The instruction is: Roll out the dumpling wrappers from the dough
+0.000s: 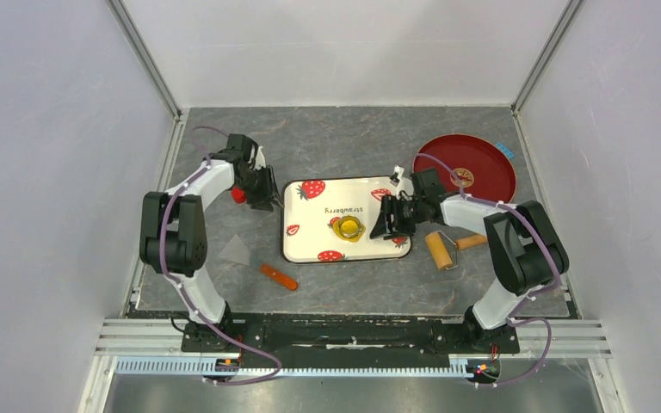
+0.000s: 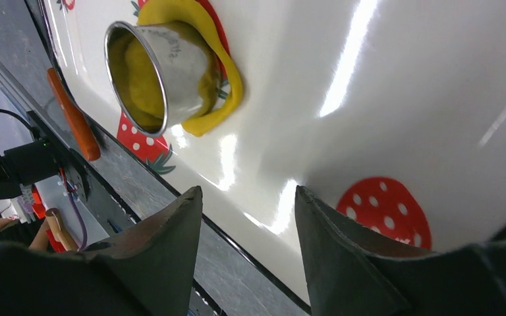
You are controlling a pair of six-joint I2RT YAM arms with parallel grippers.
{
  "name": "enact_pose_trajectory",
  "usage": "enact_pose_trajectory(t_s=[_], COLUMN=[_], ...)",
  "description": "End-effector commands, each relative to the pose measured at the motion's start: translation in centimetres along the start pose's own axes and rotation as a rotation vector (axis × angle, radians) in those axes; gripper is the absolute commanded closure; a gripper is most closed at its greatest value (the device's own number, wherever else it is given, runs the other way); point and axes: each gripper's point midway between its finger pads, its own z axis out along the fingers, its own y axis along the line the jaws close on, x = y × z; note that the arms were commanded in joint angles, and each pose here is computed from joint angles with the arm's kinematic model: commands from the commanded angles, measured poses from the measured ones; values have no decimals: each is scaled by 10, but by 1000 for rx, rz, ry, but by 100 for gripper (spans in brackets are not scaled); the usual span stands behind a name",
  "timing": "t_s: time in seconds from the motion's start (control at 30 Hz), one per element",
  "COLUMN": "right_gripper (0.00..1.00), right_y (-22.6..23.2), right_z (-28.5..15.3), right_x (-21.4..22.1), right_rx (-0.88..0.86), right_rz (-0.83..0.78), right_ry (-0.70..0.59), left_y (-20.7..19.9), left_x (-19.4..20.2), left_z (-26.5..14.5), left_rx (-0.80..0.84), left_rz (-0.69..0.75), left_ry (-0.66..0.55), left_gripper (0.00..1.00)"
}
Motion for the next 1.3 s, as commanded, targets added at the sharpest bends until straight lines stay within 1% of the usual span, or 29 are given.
enact_pose_trajectory(t_s=[0.0,0.13,0.27,0.37,0.5,0.63,0.7,0.9,1.27], right_gripper=[45,47,52,57,58,60,63,68,76], right_y=[-6,-7,-12,-16,-23,-27,-30,-31,-44], right_z=[16,24,32,35,36,39,40,46,53], right_x=[-10,-13,-16,-21,-22,-19,-19,-9,14], right_rx=[48,74,125,176,247,291,325,359,441], right_rz=[-21,-28,-49,-78,-113,-135,-152,-189,-223], right_ry=[-4,4,24,41,64,88,98,137,193], left_y=[8,3,5,5,3,3,2,2,-1], left_x=[21,34,35,34,34,34,34,33,31], left_z=[23,38,38,38,39,40,40,41,42], left_rx=[8,75,62,63,73,78,80,84,96], left_rz=[6,-42,-39,-38,-40,-40,-39,-39,-39], left_ry=[125,166,174,172,179,181,182,183,181], left_gripper=[57,61,67,75,86,94,97,98,98])
